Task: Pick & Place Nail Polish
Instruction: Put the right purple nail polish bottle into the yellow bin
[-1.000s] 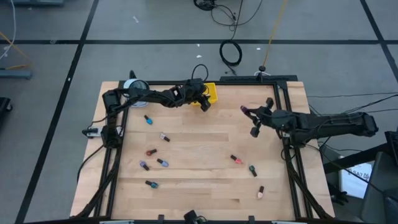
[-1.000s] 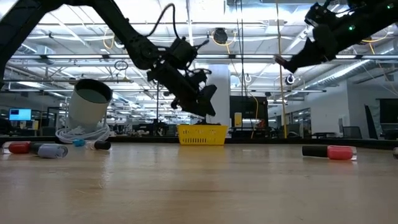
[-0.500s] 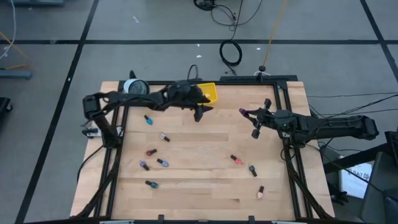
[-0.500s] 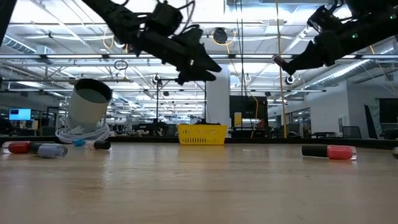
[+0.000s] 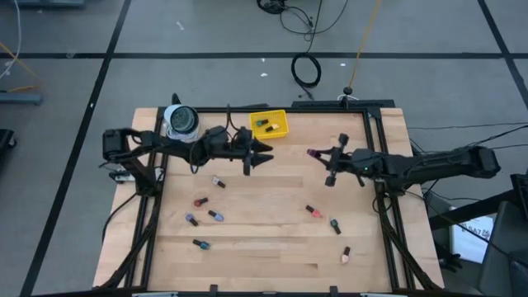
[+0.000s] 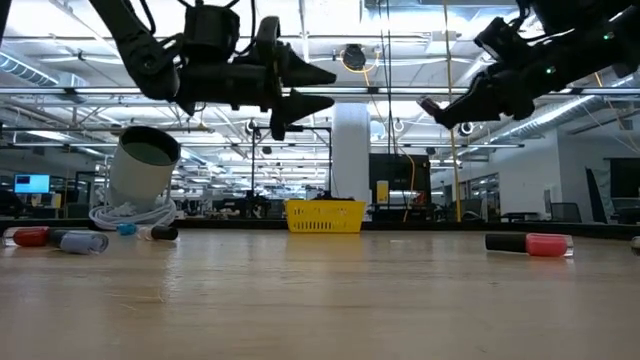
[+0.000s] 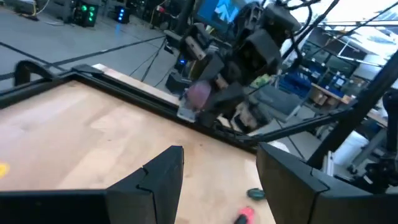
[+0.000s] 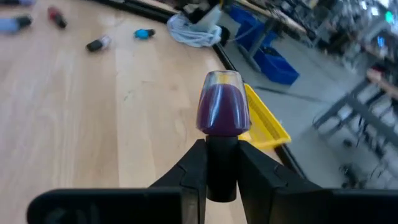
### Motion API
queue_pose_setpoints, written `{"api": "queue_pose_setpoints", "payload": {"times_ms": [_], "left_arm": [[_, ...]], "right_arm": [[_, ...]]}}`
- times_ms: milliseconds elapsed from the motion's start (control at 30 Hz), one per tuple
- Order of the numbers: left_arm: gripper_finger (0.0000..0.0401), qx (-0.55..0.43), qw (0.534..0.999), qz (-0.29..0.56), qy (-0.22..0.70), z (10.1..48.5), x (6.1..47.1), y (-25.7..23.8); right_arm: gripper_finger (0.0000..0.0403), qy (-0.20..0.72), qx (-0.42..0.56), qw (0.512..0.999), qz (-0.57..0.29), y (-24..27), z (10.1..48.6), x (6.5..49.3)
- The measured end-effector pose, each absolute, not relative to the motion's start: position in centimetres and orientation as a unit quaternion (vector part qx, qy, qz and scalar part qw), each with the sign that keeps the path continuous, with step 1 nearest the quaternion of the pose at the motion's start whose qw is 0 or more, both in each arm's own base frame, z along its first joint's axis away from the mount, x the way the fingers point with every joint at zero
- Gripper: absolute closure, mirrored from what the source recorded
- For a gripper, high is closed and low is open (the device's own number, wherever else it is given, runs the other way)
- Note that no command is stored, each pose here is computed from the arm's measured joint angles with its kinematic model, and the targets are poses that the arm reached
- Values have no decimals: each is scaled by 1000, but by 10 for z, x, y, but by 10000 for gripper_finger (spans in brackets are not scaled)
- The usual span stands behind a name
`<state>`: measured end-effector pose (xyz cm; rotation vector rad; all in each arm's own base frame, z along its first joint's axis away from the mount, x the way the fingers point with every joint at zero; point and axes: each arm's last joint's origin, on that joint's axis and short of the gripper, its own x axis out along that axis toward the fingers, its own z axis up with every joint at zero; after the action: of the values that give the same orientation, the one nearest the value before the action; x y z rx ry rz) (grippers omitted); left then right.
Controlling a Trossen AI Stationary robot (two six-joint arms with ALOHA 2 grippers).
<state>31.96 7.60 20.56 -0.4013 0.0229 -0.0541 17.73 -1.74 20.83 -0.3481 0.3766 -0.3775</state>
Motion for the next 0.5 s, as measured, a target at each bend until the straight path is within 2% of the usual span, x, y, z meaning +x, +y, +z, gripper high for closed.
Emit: {"api": "queue_pose_setpoints", "payload": {"times_ms": [200, 333, 500], "left_arm": [[201, -237, 971, -23, 12, 216, 333, 57], [201, -250, 965, -11, 78, 225, 348, 48], [201, -233, 958, 81, 144, 238, 360, 43]], "right_arm": [[352, 215, -242, 931, -171, -8, 206, 211], [352, 230, -255, 925, -161, -2, 208, 234], [352, 240, -272, 920, -152, 6, 209, 251]]}}
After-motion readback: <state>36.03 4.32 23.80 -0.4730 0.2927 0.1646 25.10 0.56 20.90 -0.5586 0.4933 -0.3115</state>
